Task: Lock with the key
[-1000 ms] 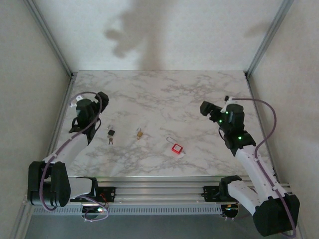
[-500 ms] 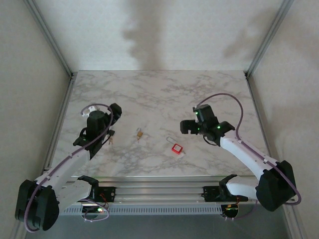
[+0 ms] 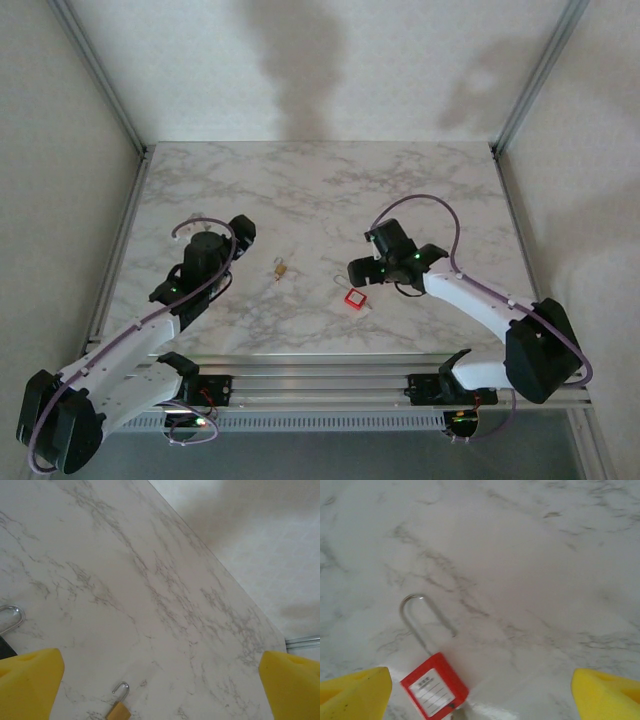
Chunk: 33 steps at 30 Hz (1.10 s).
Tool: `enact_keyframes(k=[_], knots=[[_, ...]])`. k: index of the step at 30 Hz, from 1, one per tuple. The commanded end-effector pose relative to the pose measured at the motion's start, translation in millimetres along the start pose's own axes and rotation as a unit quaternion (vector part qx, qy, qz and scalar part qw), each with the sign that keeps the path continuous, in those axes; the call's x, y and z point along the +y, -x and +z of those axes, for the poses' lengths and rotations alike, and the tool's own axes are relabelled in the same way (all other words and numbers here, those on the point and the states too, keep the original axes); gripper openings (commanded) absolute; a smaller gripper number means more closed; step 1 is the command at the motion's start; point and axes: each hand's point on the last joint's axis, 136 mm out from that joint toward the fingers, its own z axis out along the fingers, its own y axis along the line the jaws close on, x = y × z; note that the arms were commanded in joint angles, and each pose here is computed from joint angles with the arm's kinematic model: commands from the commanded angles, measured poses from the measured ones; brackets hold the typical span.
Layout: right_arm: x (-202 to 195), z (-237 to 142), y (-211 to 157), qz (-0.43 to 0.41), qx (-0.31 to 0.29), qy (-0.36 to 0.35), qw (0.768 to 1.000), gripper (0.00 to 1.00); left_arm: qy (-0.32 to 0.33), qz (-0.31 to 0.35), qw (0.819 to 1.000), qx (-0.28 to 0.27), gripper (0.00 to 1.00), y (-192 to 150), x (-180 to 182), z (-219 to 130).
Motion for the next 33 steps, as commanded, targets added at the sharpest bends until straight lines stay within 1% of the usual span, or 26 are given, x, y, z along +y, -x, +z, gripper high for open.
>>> enact_keyframes(k=[1,6,11,25,28,33], knots=[[21,7,-17,-0.025,0.023,0.041,0.999,0.92,0.008,-0.004,1.000,-0.009,1.00,4,-2,-3],[37,19,-37,-0.056,0.049,0.050,0.996,0.90,0.010,-0.008,1.000,-0.006,0.99,0,0,-3],[38,34,-52,-0.076,0.075,0.026,0.994,0.88,0.010,-0.009,1.000,-0.010,1.00,1,1,-5],[40,60,-62,-0.109,0.104,0.000,0.989,0.81,0.013,-0.001,1.000,-0.015,0.99,2,3,-7],[42,63,-62,-0.111,0.107,0.001,0.988,0.77,0.013,0.000,1.000,-0.015,0.99,2,3,-7],[42,66,-64,-0.114,0.114,0.002,0.987,0.74,0.013,0.002,1.000,-0.015,0.99,1,3,-6]])
